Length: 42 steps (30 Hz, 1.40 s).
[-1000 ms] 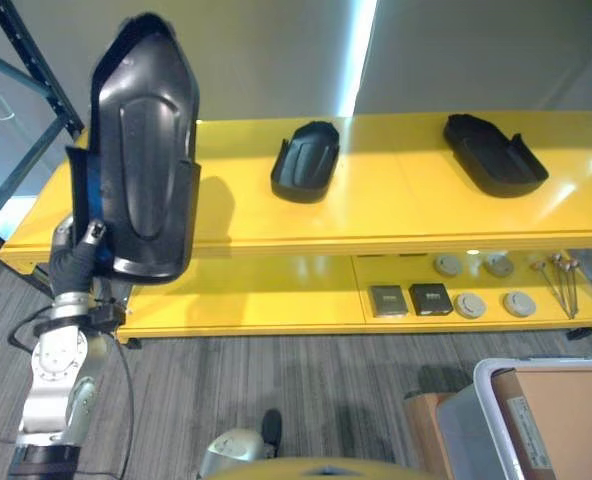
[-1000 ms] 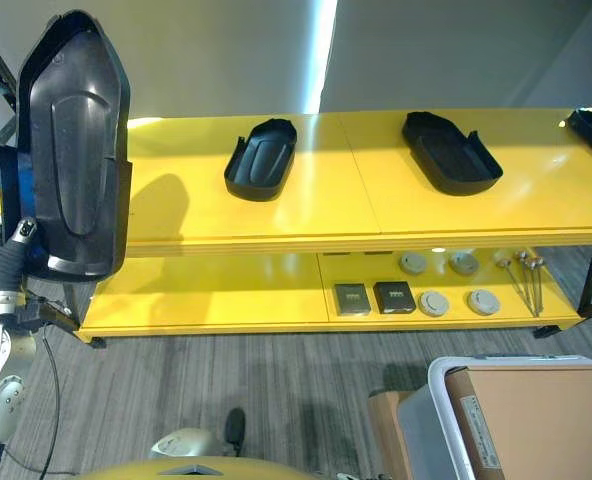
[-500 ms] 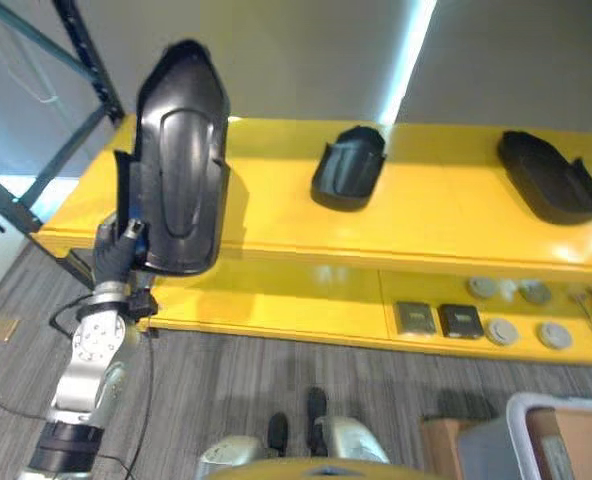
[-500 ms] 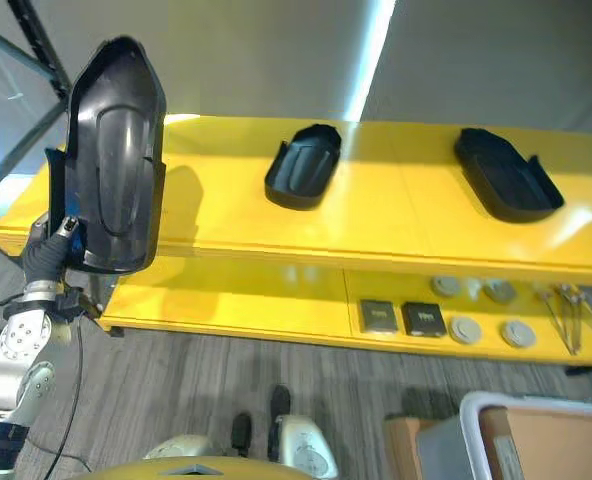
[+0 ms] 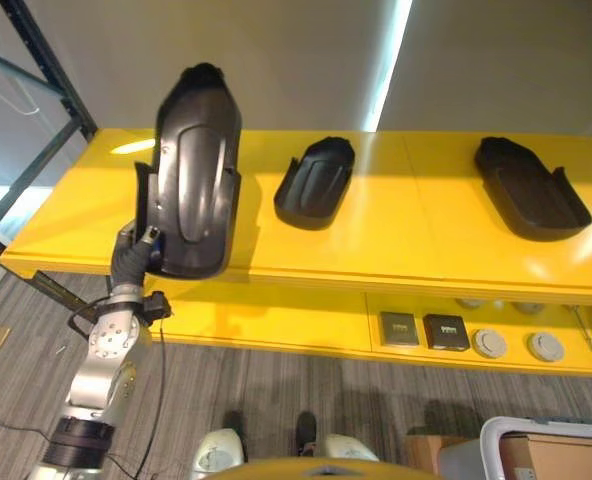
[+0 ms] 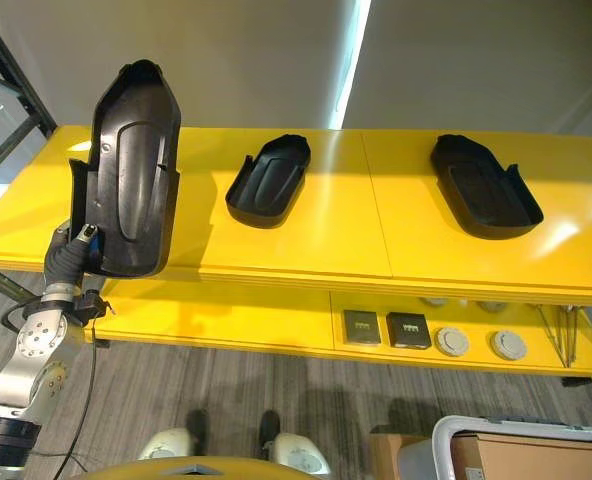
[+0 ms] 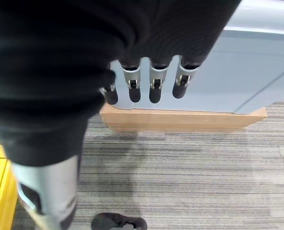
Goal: Move parts from the plastic box to the shelf.
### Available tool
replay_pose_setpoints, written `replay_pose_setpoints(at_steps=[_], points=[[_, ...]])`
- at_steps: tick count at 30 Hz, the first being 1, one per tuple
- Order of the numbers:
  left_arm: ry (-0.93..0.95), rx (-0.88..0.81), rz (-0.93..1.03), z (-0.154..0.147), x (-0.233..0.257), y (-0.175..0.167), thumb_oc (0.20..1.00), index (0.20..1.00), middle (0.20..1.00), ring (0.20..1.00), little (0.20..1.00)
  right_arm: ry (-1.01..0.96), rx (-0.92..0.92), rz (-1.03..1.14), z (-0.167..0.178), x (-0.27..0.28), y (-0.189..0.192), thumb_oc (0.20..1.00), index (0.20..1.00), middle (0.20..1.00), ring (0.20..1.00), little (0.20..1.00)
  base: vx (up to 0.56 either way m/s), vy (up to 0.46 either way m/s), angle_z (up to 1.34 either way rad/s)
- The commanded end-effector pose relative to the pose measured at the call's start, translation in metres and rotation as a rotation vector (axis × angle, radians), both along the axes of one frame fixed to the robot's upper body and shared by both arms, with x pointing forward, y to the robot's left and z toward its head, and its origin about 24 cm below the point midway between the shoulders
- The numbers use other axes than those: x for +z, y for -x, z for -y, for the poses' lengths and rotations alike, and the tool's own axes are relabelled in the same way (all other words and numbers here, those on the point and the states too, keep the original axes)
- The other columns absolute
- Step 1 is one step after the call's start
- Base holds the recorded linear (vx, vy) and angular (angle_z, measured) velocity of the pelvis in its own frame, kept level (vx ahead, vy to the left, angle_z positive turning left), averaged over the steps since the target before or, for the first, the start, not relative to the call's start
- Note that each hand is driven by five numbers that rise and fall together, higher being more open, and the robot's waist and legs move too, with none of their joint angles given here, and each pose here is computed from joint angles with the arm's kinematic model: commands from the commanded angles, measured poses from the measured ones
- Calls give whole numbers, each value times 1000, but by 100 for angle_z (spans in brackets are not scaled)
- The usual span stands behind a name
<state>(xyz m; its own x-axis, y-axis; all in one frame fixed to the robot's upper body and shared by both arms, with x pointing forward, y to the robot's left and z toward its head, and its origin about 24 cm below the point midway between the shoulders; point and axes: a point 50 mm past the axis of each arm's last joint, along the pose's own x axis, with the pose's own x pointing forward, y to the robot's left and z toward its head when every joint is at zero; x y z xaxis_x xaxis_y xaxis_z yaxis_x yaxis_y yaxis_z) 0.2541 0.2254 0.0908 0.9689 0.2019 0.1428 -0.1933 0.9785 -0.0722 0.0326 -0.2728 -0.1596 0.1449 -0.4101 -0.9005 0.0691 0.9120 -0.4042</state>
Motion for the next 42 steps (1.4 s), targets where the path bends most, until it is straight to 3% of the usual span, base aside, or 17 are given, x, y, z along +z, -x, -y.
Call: replay_pose_setpoints(at_steps=[1, 11, 19, 23, 25, 32, 42], points=[[40, 6, 259, -7, 45, 1, 200, 200, 200, 200, 200, 45, 0, -34, 12, 4, 10, 1000, 1000, 1000, 1000, 1000, 109, 384, 13], [-15, 24, 193, -8, 36, -9, 200, 200, 200, 200, 200, 19, 51, -53, 9, 2, 20, 1000, 1000, 1000, 1000, 1000, 78, 358, -9], [-146, 189, 109, -40, 33, -10, 200, 200, 200, 200, 200, 28, 174, -46, 2, 2, 15, 1000, 1000, 1000, 1000, 1000, -11, 78, -33], [-315, 339, 85, -63, 51, -32, 200, 200, 200, 200, 200, 40, 230, -34, 11, 6, 2, 1000, 1000, 1000, 1000, 1000, -42, -49, -9], [-402, 400, 6, -77, 56, -45, 200, 200, 200, 200, 200, 40, 246, -33, 15, 9, -4, 1000, 1000, 1000, 1000, 1000, -6, -55, -3], [-440, 524, -270, -124, 51, -63, 200, 200, 200, 200, 200, 54, 320, -71, 26, 15, -6, 1000, 1000, 1000, 1000, 1000, 33, -21, -11], [-419, 603, -517, -156, 30, -56, 200, 200, 200, 200, 200, 53, 326, -86, 27, 15, -7, 1000, 1000, 1000, 1000, 1000, 17, -3, -5]])
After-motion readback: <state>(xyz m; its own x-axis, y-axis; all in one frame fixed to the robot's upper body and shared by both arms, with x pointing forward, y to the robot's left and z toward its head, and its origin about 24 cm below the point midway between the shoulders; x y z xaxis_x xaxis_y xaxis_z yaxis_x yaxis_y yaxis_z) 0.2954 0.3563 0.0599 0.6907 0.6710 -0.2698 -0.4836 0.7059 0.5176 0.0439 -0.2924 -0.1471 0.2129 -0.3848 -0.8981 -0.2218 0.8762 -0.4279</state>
